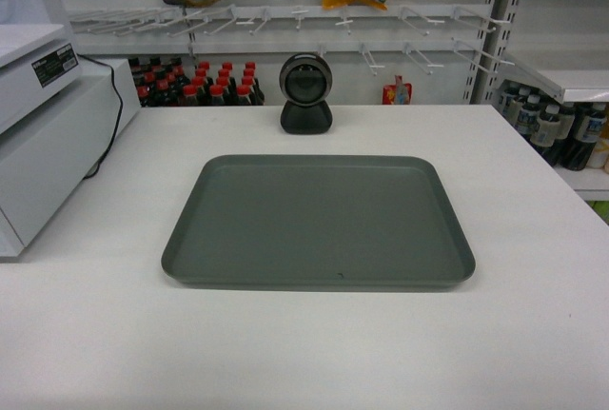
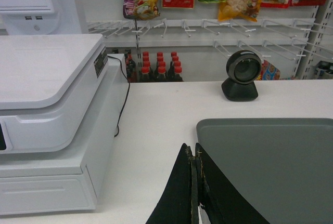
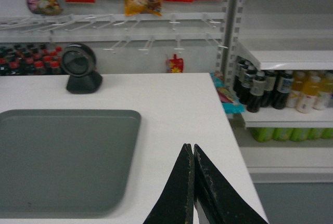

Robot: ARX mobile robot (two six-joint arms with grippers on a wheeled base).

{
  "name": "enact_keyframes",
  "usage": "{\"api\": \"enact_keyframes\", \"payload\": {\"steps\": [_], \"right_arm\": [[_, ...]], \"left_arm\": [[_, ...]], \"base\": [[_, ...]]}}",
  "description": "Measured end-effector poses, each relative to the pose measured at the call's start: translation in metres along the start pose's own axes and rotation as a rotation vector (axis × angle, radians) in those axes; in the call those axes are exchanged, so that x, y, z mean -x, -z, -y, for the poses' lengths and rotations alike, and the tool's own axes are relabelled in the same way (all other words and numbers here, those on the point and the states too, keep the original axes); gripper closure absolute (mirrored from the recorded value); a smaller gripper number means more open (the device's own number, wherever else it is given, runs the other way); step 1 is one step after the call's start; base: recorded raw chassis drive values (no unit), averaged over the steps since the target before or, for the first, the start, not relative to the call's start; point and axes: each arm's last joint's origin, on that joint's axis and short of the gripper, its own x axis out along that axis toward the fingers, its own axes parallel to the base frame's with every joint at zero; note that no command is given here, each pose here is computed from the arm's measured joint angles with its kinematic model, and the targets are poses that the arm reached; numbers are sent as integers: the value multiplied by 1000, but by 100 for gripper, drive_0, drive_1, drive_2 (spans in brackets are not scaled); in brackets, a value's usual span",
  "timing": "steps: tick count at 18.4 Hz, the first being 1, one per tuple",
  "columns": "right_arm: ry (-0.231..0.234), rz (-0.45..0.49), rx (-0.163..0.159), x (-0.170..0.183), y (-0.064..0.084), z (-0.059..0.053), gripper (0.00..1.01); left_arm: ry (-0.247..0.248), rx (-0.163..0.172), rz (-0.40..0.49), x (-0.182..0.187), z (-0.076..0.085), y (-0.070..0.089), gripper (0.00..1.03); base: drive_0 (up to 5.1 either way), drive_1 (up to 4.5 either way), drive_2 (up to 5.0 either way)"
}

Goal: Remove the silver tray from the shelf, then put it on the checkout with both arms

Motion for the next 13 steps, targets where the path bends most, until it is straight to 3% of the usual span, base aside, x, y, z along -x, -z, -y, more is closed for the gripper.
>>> {"api": "enact_keyframes", "payload": {"steps": [2, 4, 6, 8, 13], "right_arm": [[30, -41, -1, 14, -3, 9, 98], [22, 16, 0, 28, -15, 9, 98], [22, -5, 0, 40, -11, 9, 98], [22, -3, 0, 49, -11, 8, 98], [22, 13, 0, 68, -15, 8, 98]], "left_arm": [[2, -1, -17, 16, -5, 2, 102], [10, -1, -18, 29, -9, 2, 102], [-18, 0, -11, 41, -21, 1, 102], [8, 0, -18, 51, -19, 2, 102], [7, 0, -13, 70, -19, 1, 102]], "base": [[0, 0, 0], [0, 0, 0], [0, 0, 0], [0, 0, 0], [0, 0, 0]]}}
